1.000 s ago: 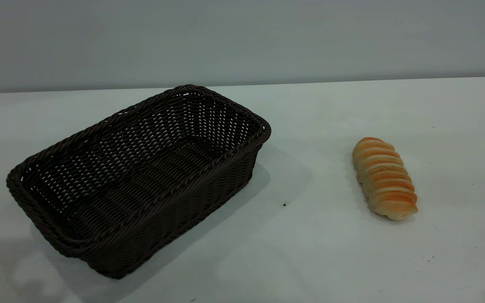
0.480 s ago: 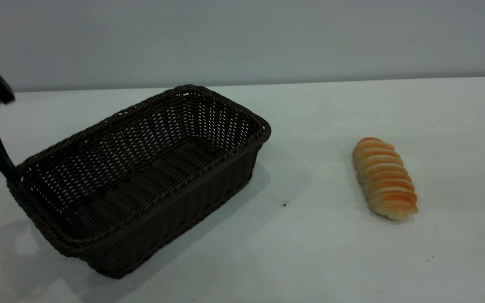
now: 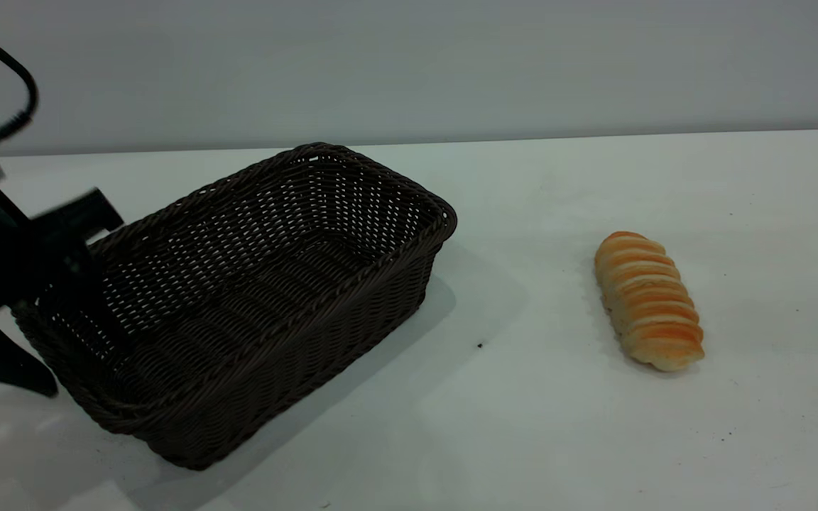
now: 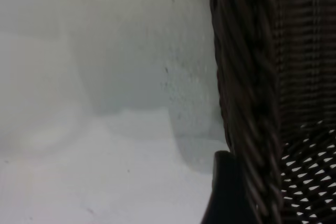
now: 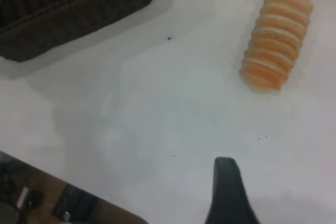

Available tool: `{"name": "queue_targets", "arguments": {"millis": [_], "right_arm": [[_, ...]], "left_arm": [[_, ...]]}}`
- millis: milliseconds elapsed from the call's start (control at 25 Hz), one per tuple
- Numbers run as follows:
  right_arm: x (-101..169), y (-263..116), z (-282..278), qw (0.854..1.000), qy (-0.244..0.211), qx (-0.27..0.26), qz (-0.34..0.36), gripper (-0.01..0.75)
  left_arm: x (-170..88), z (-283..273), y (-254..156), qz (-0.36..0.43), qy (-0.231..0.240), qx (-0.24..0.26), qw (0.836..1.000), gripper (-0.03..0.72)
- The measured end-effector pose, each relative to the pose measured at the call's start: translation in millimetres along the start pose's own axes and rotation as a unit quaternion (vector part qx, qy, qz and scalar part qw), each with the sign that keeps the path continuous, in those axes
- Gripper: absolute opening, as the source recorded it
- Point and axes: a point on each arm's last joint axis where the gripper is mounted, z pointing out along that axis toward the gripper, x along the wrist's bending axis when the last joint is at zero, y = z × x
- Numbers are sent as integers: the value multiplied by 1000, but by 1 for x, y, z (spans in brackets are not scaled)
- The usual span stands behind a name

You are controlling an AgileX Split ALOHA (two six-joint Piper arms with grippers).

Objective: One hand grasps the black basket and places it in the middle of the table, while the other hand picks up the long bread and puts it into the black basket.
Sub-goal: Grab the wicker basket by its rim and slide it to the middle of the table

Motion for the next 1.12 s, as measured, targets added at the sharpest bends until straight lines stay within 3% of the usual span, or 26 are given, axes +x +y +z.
{"name": "queue_targets", "arguments": {"millis": [320, 400, 480, 640, 960, 1120], "right_arm": [[-1, -1, 0, 1000, -3, 5, -6, 495], [-1, -1, 0, 1000, -3, 5, -6, 495], [-1, -1, 0, 1000, -3, 6, -6, 495], [-1, -1, 0, 1000, -3, 6, -6, 495], [0, -2, 0, 1000, -1, 9, -6, 495], [0, -4, 0, 1000, 0, 21, -12, 495]], "left_arm": [[6, 34, 6, -28, 16, -6, 999, 568], [8, 45, 8, -32, 22, -12, 999, 538], [11, 52, 9, -27, 27, -15, 999, 458], [9, 55, 13, -44, 16, -34, 998, 135], [6, 51, 14, -34, 7, -36, 999, 140], [-11, 41, 23, 73, -9, -29, 997, 140]]}}
